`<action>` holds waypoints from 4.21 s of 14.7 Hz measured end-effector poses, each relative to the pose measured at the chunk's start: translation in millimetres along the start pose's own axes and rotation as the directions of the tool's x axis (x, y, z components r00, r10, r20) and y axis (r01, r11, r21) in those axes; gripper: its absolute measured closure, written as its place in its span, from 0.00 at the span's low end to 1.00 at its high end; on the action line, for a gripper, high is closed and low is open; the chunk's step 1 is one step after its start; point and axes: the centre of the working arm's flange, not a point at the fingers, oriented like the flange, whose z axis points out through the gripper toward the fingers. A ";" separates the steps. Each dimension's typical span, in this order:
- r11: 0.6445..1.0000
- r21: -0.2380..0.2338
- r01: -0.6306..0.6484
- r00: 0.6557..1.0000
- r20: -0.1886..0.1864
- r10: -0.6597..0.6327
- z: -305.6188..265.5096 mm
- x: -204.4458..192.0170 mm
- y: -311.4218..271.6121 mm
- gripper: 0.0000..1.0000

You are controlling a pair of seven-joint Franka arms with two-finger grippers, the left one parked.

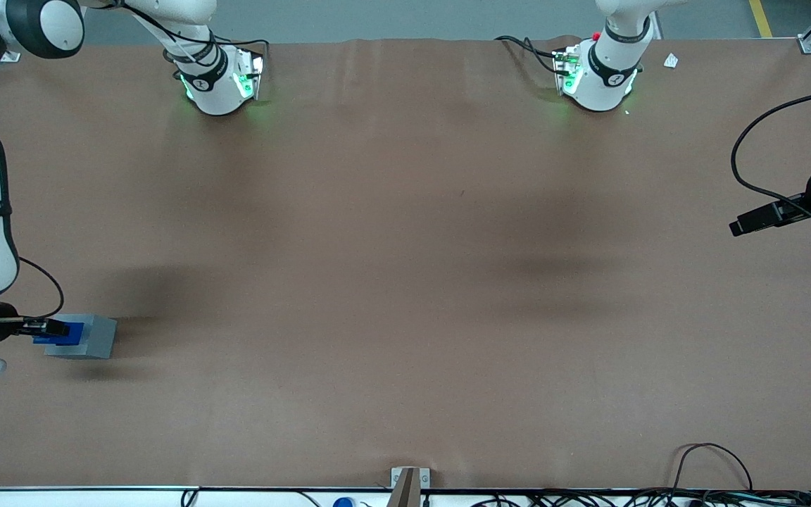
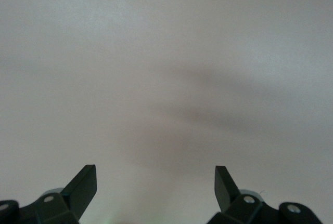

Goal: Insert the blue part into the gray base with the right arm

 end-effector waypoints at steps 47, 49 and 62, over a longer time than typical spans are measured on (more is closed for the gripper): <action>0.998 -0.057 -0.033 0.999 -0.036 0.031 -343.3 -142.5 -238.1 0.00; 0.998 -0.063 -0.016 0.999 -0.035 0.013 -360.6 -157.6 -249.1 0.00; 0.996 -0.081 -0.033 0.999 -0.032 0.031 -360.1 -188.9 -247.2 0.00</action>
